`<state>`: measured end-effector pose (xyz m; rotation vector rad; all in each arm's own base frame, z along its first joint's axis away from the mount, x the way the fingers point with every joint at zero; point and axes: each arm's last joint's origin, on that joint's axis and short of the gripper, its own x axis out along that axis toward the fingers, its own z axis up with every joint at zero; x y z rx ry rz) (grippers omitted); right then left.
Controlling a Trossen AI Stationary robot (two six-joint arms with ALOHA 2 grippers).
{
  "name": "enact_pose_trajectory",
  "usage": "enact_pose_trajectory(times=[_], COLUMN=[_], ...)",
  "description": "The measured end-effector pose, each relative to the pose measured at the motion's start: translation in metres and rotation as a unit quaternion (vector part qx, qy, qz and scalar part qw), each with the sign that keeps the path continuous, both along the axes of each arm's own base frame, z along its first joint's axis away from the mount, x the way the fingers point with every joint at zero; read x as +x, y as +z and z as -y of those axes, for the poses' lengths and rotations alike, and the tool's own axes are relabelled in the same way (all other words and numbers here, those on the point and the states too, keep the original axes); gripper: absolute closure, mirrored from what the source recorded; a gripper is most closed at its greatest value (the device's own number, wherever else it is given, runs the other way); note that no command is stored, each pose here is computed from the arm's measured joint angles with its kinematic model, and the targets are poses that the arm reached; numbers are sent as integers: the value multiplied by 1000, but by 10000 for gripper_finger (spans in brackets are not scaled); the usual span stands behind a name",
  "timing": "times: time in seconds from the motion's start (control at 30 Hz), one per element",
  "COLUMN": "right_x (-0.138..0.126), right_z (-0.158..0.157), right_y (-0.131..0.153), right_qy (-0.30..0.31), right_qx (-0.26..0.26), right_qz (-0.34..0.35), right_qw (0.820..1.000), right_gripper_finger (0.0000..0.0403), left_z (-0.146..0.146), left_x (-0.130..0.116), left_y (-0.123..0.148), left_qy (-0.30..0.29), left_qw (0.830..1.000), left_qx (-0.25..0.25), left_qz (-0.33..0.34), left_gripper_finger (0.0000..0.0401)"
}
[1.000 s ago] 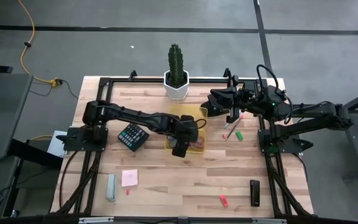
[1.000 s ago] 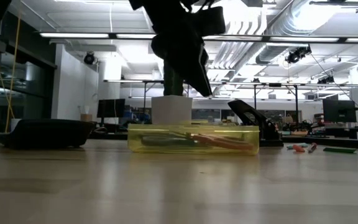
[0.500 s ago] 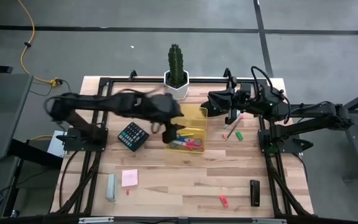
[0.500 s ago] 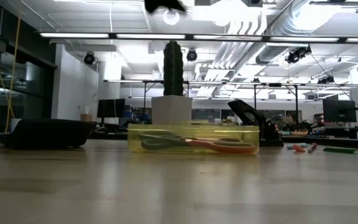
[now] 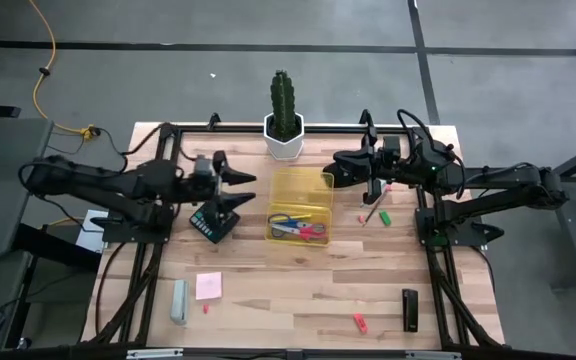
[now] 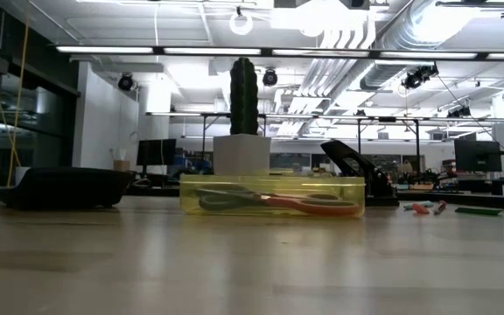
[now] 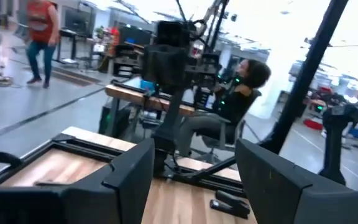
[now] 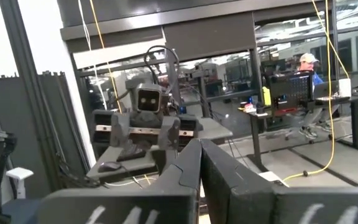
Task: Pack school essentials
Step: Put the pencil into the supply box
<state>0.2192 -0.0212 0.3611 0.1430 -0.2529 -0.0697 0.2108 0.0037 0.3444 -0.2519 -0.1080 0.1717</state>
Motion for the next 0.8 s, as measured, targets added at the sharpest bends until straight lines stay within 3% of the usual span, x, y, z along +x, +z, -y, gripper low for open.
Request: enact_pose_trajectory(times=[0.3,0.57,0.7,0.8], right_x=[0,0,3,-1], right_z=[0,2,-2,-11], right_y=[0,-1,-24,-53], right_qy=[6,49,39,-8], right_qx=[20,213,296,352], right_qz=[4,14,-93,-228], right_qw=[1000,976,950,908], right_gripper_finger=[403,402,388,357], left_z=[-1,-2,-2,-2], left_x=[-15,-14,-13,-13], left_y=[1,0,-1,-1], left_qy=[12,25,31,33], left_qw=[1000,999,999,999], left_qx=[-19,25,29,29], left_qz=[3,-8,-12,-12], left_gripper_finger=[188,188,188,188])
